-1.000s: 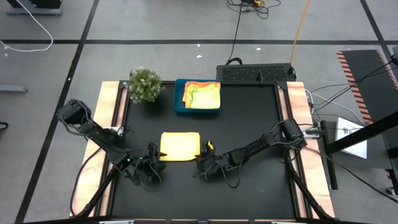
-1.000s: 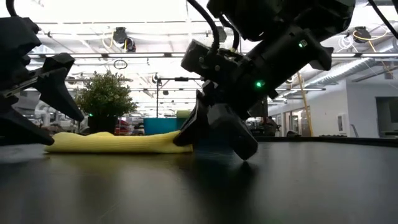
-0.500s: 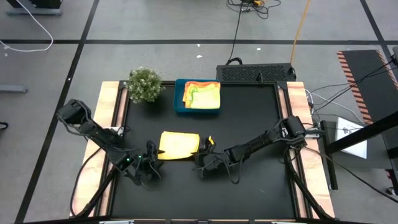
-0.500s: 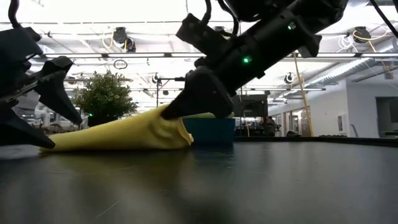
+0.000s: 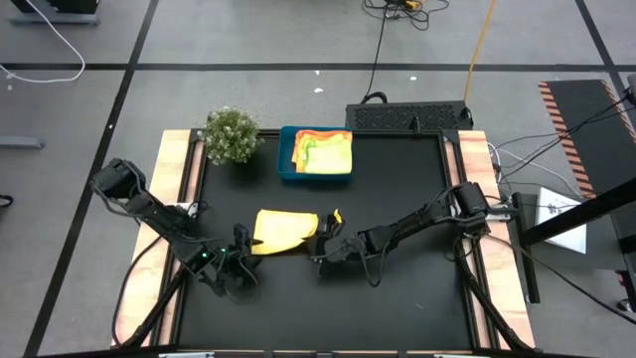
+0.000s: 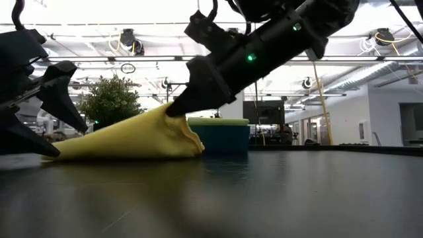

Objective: Fold microfiber towels
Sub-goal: Put the yellow microfiber towel into the blue bin

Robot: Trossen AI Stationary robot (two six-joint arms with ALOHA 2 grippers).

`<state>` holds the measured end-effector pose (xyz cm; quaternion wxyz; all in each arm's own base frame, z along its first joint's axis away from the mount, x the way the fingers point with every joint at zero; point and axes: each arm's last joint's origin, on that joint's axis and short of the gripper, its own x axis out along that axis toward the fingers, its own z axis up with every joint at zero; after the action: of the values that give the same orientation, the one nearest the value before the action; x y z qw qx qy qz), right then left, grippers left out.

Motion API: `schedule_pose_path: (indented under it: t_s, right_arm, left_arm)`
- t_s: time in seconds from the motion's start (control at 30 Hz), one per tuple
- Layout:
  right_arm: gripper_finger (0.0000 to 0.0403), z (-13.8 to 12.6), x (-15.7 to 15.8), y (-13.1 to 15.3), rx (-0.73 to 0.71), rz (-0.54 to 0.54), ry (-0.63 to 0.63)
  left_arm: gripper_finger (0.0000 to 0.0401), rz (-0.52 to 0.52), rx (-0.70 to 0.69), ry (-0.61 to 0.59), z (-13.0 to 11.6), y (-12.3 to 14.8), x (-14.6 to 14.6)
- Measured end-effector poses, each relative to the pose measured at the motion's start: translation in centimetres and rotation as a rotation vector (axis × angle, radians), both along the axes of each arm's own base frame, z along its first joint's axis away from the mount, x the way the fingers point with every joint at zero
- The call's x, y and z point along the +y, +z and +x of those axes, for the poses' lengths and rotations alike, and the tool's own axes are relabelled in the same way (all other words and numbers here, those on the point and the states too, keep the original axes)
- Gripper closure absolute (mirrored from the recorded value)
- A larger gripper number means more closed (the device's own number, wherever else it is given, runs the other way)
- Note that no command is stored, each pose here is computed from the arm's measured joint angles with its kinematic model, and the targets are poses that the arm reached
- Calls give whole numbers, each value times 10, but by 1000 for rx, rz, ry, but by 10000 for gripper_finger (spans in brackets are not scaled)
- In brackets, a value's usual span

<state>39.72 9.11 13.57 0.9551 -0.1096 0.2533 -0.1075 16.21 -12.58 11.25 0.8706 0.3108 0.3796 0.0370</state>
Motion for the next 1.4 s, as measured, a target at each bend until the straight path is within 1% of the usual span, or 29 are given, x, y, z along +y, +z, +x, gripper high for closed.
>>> schedule_pose_path:
  t_s: [0.2, 0.37, 0.6, 0.67, 0.77, 0.83, 0.9, 1.1, 1.13, 1.27, 1.4]
  right_arm:
    - [402, 0, -6, 15, -44, 24, -27]
    - [402, -1, -7, 25, -69, 31, -28]
    - [403, -2, -8, 25, -64, 44, -38]
    - [403, -2, -9, 23, -50, 49, -44]
    - [403, -2, -9, 23, -48, 54, -48]
    - [403, -3, -9, 22, -40, 52, -49]
    - [402, -3, -9, 22, -33, 47, -47]
    - [395, -3, -8, 22, -29, 35, -35]
    - [393, -3, -7, 22, -24, 30, -22]
    - [384, -5, -3, 20, 15, -18, 58]
    - [352, -7, 4, 20, 35, -78, 109]
  left_arm:
    - [141, -19, -1, 15, 1, 0, 1]
    - [142, -32, -12, 72, 5, 0, 7]
    - [142, -31, -14, 112, 9, 0, 13]
    - [149, -29, -12, 112, 9, 0, 13]
    - [177, -26, -6, 109, 7, -1, 13]
    - [207, -26, -4, 104, 6, -1, 12]
    - [244, -27, -1, 106, 5, -1, 12]
    - [377, -38, 5, 113, 5, -2, 12]
    - [387, -45, 8, 114, 6, -2, 13]
    - [389, -54, 10, 124, 7, -2, 14]
    - [395, -91, 14, 155, 9, -2, 17]
